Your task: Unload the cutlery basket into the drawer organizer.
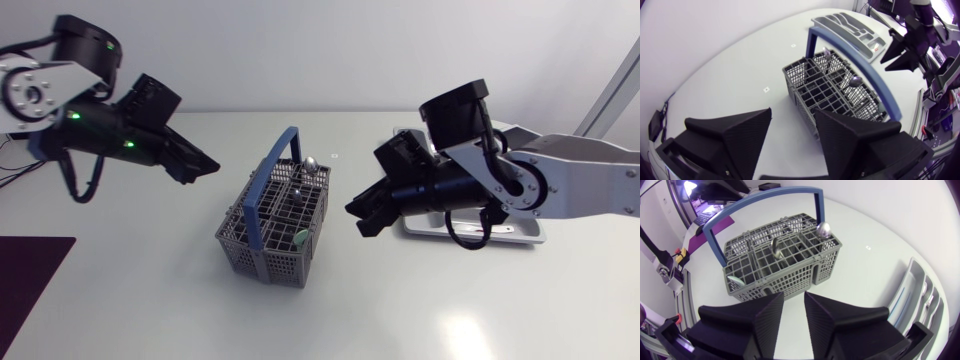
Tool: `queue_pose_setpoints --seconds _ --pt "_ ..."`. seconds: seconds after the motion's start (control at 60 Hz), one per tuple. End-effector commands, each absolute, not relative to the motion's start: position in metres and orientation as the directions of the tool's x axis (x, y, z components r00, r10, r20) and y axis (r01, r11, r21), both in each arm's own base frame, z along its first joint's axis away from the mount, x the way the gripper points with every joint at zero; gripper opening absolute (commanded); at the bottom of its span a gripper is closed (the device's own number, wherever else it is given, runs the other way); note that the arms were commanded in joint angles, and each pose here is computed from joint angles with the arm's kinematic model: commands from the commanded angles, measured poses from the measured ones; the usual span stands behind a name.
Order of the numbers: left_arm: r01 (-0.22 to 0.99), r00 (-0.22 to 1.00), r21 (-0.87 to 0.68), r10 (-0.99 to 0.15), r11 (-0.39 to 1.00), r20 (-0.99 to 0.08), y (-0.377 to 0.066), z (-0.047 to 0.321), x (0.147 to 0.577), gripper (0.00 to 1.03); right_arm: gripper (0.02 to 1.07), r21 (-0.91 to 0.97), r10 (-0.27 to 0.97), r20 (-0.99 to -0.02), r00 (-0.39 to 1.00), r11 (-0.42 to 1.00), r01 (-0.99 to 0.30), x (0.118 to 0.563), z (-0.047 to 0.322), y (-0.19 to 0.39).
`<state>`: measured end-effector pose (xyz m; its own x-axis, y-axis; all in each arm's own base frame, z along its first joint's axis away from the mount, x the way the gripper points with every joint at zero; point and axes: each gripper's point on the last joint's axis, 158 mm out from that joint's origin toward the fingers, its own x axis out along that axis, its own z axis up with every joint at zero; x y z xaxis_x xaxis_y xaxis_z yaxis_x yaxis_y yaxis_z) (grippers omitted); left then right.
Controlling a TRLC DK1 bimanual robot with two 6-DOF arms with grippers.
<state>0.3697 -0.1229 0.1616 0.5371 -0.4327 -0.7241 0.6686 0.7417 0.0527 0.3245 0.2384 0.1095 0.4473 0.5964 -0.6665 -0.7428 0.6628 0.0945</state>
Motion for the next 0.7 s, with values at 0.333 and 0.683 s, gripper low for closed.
queue_pose_setpoints --seconds 0.333,0.683 --pt "0.739 0.473 0.109 -0.397 0.664 -0.786 -0.113 0.122 0.298 0.92 0.68 0.140 0.654 -0.666 0.358 0.581 -0.802 0.299 0.118 0.263" --pt "0.739 0.476 0.118 -0.389 0.663 -0.789 -0.108 0.119 0.298 0.92 0.68 0.082 0.692 -0.652 0.312 0.473 -0.877 0.268 0.129 0.291"
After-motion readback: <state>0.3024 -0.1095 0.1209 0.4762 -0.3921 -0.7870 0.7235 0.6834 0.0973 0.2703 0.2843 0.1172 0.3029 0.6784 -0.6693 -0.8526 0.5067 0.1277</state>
